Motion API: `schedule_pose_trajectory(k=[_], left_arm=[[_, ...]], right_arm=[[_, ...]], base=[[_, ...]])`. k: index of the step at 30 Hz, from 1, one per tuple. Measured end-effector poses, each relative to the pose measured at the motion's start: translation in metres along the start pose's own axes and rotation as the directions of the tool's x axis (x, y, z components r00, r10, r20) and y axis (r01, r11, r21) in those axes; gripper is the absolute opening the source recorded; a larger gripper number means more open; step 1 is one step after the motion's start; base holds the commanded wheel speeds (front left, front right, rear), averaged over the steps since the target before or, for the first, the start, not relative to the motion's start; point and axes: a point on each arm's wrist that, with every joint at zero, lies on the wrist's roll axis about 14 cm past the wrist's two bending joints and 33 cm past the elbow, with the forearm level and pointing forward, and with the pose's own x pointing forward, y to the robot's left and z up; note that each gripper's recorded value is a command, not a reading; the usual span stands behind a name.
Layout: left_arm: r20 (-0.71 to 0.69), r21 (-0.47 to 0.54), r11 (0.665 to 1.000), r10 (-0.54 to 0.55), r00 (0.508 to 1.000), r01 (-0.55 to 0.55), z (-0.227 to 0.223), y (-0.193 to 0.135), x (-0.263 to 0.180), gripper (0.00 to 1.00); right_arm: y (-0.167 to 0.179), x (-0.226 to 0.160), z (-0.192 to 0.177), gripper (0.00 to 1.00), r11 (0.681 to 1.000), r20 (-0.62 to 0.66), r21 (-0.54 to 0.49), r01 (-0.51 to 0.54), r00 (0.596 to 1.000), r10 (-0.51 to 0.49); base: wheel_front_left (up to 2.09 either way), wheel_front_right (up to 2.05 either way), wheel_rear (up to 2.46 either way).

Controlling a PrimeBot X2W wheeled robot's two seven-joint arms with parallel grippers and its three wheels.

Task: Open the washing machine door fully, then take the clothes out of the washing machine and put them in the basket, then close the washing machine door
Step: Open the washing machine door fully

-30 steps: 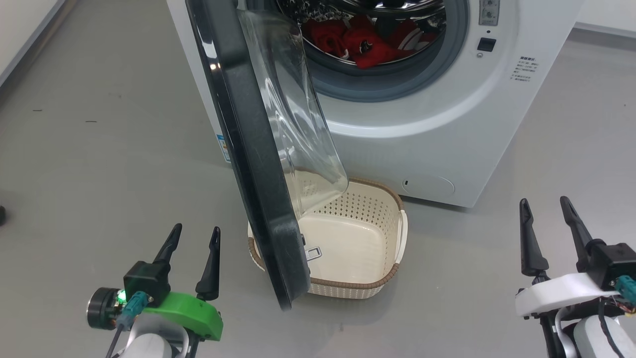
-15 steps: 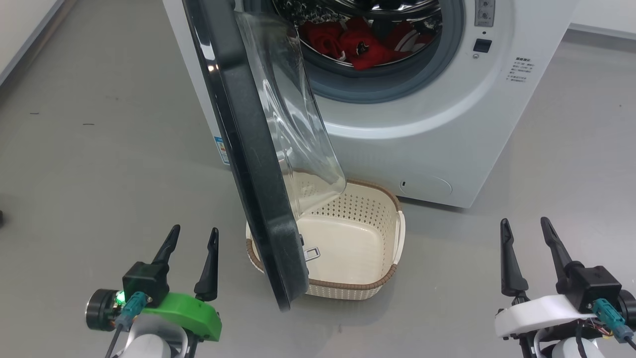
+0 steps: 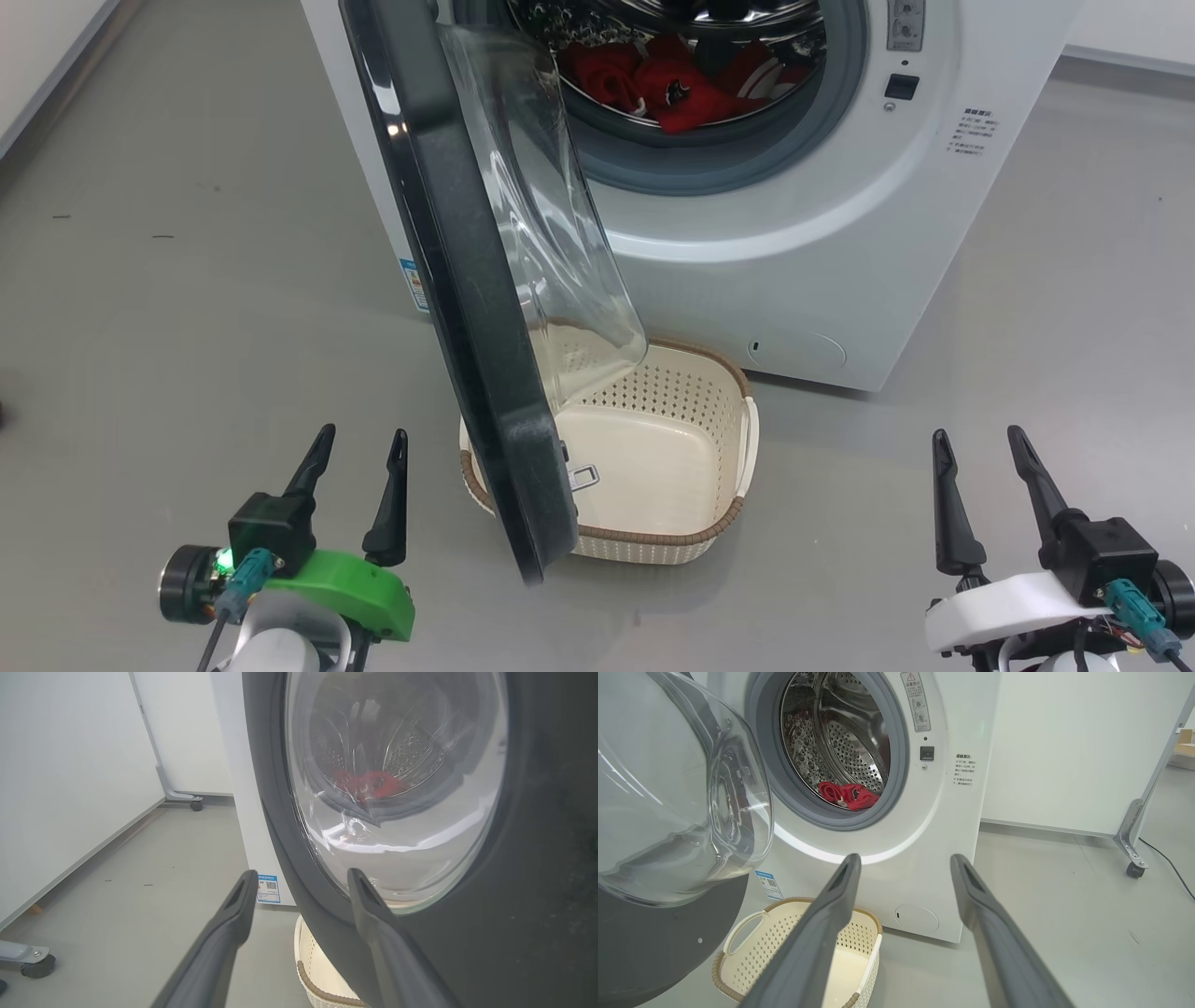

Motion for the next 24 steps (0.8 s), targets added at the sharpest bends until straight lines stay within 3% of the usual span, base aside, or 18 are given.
schedule_pose_trajectory(k=[6, 7, 9, 24], left_arm=[[0.004, 0.000, 1.000, 0.001, 1.000, -0.001, 0.0013, 0.0003, -0.0011, 0.99], [0.005, 0.000, 1.000, 0.001, 1.000, -0.001, 0.0014, 0.0004, -0.0013, 0.79], [0.003, -0.001, 1.000, 0.002, 1.000, -0.002, 0.0008, 0.0007, -0.0023, 0.00], [0.025, -0.002, 1.000, 0.011, 1.000, -0.011, 0.0077, 0.0038, -0.0059, 0.00]], right_arm=[[-0.0010, 0.0003, 0.0026, 1.00, 1.000, 0.008, -0.001, 0.001, 1.000, -0.001], [-0.0005, 0.0003, 0.0029, 1.00, 1.000, 0.009, 0.001, -0.003, 1.000, 0.003], [-0.0006, -0.0005, 0.0033, 1.00, 1.000, 0.011, 0.003, -0.002, 1.000, 0.002], [0.0019, -0.0011, 0.0024, 1.00, 1.000, 0.009, 0.004, -0.015, 1.000, 0.015]], base=[[0.00, 0.00, 0.00], [0.00, 0.00, 0.00], [0.00, 0.00, 0.00], [0.00, 0.00, 0.00]])
